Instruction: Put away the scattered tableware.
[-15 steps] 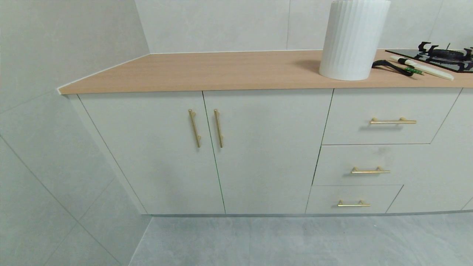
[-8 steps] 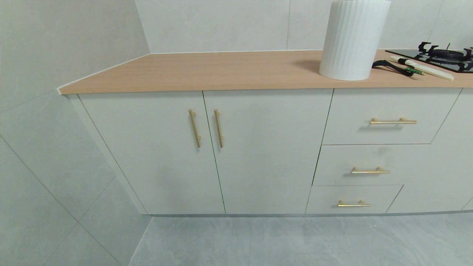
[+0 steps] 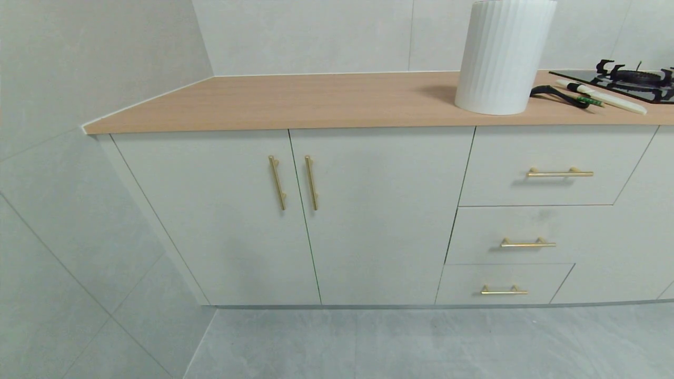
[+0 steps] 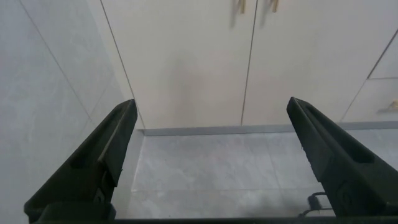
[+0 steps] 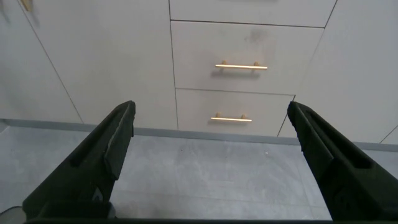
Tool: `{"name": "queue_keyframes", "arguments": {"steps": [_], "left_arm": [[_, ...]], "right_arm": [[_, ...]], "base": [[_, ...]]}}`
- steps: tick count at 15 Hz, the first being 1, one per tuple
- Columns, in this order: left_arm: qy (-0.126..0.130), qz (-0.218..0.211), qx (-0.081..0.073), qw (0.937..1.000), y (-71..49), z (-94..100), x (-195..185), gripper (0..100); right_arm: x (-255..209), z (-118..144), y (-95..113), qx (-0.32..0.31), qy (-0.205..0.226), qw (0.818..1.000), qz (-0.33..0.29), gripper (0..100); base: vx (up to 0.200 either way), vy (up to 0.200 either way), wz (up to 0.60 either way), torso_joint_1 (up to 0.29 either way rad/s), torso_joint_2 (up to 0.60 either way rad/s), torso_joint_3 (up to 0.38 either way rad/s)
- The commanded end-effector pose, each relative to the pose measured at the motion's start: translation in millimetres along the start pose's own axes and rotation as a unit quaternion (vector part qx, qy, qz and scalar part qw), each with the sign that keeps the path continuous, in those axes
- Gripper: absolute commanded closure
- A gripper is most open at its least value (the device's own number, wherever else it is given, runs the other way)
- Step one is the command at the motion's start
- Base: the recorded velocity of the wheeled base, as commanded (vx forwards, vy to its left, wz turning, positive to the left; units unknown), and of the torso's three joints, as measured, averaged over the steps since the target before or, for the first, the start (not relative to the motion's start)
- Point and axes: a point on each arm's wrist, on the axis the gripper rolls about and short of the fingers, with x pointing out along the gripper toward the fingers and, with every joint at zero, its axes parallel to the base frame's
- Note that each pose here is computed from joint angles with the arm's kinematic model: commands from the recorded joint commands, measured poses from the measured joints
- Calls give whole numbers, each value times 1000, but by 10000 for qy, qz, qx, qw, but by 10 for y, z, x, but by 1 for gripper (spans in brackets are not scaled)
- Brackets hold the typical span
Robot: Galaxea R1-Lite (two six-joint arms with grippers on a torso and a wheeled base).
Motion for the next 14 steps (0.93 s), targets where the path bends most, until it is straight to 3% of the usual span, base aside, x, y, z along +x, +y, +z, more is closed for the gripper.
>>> {"name": "queue_keyframes", "arguments": {"steps": [1, 5, 14], "left_arm": [[1, -1, -43, 10000, 0, 0, 0, 0], [1, -1, -50, 10000, 0, 0, 0, 0], [1, -1, -58, 10000, 0, 0, 0, 0]], "right_arm": [[1, 3, 0, 1, 13, 10000, 5, 0], [2, -2, 0, 1, 21, 10000, 6, 0], [2, -2, 0, 1, 21, 10000, 13, 0]], "base": [[0, 0, 0, 0, 0, 0], [0, 0, 0, 0, 0, 0], [0, -200, 0, 3, 3, -1]]}}
